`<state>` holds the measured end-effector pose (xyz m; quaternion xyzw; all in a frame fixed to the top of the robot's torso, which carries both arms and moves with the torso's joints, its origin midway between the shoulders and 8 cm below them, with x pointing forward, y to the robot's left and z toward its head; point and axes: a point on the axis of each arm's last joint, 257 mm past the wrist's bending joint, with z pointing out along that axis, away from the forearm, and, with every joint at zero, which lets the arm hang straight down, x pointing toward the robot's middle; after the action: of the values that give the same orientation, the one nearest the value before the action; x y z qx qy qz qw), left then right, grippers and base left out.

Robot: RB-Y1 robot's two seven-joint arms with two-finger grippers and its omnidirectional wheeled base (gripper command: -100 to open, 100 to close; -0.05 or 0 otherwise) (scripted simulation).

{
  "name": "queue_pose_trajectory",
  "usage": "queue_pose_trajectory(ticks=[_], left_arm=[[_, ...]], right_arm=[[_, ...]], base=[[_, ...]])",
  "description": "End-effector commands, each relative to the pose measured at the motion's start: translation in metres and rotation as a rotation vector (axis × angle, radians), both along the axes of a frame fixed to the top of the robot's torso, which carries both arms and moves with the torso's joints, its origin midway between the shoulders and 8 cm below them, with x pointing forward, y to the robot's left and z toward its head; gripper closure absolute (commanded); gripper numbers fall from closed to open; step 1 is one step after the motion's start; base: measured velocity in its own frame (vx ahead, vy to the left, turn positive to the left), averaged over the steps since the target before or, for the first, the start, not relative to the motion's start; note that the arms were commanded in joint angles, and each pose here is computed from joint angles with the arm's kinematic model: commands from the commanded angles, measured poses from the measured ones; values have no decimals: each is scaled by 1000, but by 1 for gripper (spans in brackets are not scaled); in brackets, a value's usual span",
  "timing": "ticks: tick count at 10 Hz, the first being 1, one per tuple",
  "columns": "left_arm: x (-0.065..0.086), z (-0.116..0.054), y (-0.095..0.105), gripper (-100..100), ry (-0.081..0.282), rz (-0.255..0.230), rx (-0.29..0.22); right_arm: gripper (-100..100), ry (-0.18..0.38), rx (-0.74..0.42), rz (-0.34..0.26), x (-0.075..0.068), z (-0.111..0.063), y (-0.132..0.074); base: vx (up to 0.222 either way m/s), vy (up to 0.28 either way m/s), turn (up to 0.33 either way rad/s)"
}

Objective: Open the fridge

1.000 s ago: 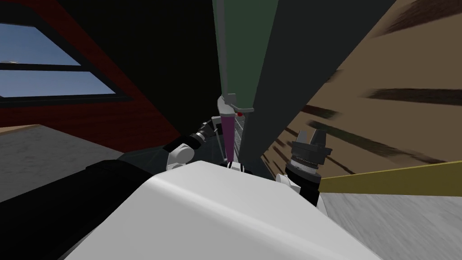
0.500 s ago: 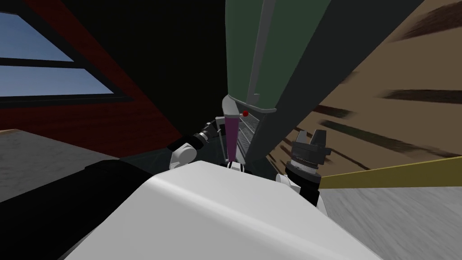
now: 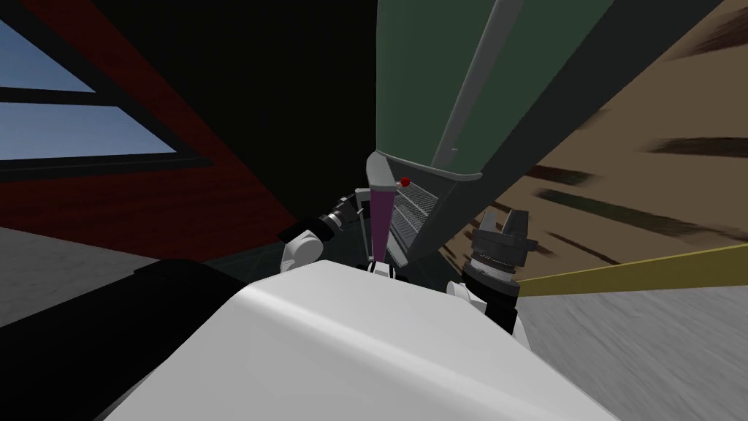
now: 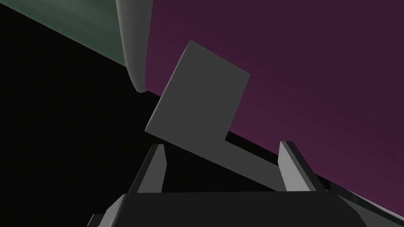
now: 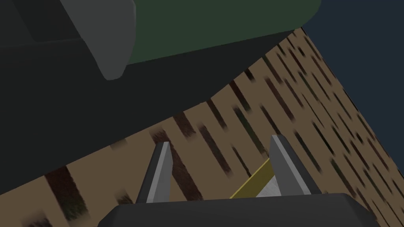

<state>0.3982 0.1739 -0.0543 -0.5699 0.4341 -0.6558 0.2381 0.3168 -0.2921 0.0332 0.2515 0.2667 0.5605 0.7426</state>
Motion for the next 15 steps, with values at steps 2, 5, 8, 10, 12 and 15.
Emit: queue_pose_trajectory(ticks=[2,5,8,10,12,15], left_arm=[[0,2,-14,100,-9,-39,-1],[-1,3,-28,100,-13,-91,-2],[-1,4,-35,100,-15,-117,-2],[-2,5,-43,100,-16,-143,-2],[-2,5,-50,100,-18,-168,-2],[-5,7,-64,100,-20,-220,-1]], right_arm=[[0,0,0,0,0,0,0],[0,0,0,0,0,0,0],[0,0,0,0,0,0,0],[0,0,0,0,0,0,0],[0,0,0,0,0,0,0],[0,0,0,0,0,0,0]], base=[[-3,165,-47],[14,330,-88],[-11,254,-62],[-1,253,-63],[5,227,-65],[10,256,-82]])
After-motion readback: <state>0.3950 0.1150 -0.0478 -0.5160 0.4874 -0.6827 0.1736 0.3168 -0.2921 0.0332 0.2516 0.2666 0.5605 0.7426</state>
